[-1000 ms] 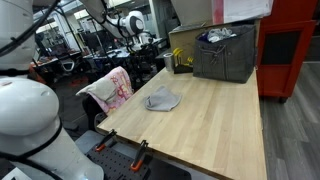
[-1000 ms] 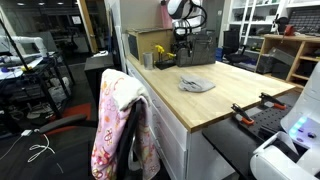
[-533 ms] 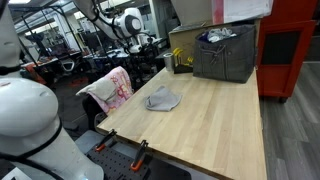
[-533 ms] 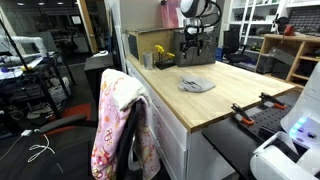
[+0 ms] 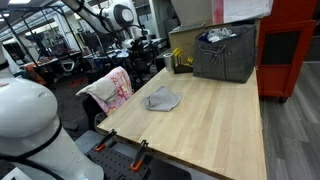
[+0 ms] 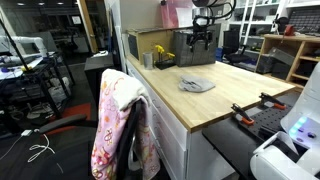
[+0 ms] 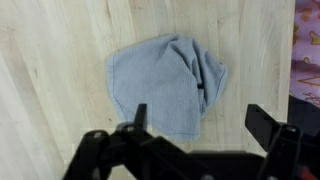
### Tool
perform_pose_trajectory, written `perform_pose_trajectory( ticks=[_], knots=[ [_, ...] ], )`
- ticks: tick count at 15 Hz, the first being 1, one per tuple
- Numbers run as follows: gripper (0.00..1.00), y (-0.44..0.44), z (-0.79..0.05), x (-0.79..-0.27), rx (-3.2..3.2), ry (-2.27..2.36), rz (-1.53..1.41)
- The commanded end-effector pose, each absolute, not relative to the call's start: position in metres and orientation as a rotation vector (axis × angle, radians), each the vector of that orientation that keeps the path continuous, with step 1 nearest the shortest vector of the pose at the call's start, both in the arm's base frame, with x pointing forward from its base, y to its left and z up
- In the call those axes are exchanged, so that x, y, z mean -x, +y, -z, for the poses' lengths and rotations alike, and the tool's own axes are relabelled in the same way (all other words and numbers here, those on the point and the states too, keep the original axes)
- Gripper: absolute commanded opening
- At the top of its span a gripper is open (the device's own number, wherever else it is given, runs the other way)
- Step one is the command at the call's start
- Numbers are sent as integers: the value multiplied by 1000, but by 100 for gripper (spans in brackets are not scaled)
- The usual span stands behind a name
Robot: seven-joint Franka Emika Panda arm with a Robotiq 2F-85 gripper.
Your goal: Put the white towel on the backrest of the jersey
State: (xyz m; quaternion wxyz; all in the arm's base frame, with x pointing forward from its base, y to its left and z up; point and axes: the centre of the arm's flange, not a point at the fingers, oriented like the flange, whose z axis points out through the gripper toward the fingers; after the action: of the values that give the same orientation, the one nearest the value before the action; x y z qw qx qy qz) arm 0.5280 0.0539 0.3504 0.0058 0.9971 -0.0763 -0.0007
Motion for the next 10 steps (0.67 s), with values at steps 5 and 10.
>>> perform_pose_trajectory(
  ticks=[5, 10],
  knots=[
    [100, 44, -394, -475, -3137, -278, -121],
    [100, 40, -406, -459, -3136, -278, -160]
  ],
)
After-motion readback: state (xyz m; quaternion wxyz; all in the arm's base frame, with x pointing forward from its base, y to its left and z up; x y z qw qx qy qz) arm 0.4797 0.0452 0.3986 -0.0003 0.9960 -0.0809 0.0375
